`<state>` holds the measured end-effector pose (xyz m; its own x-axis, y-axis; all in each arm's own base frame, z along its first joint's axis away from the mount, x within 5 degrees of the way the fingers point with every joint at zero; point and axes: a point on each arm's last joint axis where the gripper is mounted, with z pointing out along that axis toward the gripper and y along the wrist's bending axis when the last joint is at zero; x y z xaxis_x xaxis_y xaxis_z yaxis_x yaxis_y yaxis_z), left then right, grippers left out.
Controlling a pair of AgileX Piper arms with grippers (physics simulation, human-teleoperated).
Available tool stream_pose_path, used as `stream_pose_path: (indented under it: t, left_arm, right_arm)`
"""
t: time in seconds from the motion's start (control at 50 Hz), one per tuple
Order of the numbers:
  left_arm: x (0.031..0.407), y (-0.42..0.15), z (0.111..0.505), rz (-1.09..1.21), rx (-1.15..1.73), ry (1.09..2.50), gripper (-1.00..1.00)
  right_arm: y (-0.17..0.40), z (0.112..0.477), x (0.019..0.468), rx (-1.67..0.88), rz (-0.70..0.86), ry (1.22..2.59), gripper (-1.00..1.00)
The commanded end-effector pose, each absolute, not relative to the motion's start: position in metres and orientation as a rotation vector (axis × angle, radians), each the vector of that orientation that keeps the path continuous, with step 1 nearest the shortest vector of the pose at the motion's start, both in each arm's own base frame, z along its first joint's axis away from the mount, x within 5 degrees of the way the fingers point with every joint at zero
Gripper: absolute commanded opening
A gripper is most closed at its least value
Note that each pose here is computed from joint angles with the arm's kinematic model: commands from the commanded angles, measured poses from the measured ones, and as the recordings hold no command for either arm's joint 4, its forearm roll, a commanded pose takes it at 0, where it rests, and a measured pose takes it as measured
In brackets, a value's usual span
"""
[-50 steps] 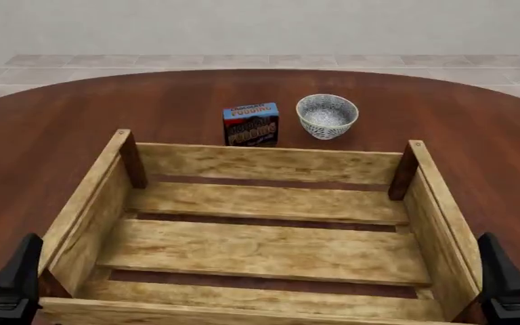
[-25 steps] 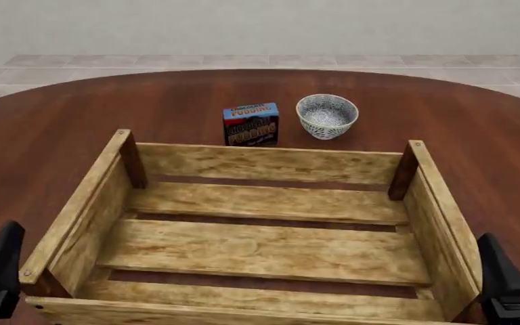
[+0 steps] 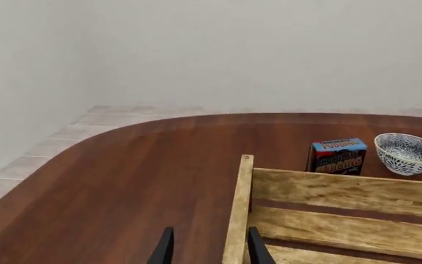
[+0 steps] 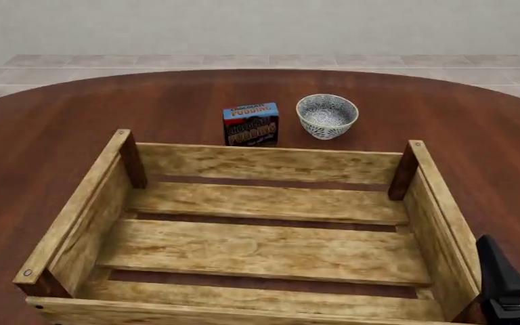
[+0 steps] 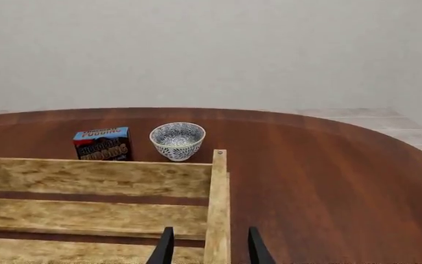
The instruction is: Pick up the salad dressing and put it in the tray.
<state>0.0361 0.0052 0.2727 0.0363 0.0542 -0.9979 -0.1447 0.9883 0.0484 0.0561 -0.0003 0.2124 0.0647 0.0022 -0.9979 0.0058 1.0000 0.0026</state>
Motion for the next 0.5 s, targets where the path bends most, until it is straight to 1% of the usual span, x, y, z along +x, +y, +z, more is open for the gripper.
stream_pose_path:
  t: [0.02,0.2,0.32,0.5]
  left_arm:
    - [0.03,0.007,0.282,0.229,-0.115,1.561,1.0]
    - [0.029,0.008,0.284,0.254,-0.189,1.57,1.0]
    - [0.037,0.014,0.281,0.278,-0.284,1.613,1.0]
    - [0.041,0.019,0.275,0.334,-0.356,1.624,1.0]
  right_arm:
    - [0.0,0.211,0.056,0.009,-0.003,1.513,1.0]
    - [-0.001,0.211,0.056,0.009,-0.006,1.514,1.0]
    - [-0.001,0.211,0.056,0.017,-0.009,1.516,1.0]
    - [-0.001,0.21,0.056,0.024,-0.01,1.521,1.0]
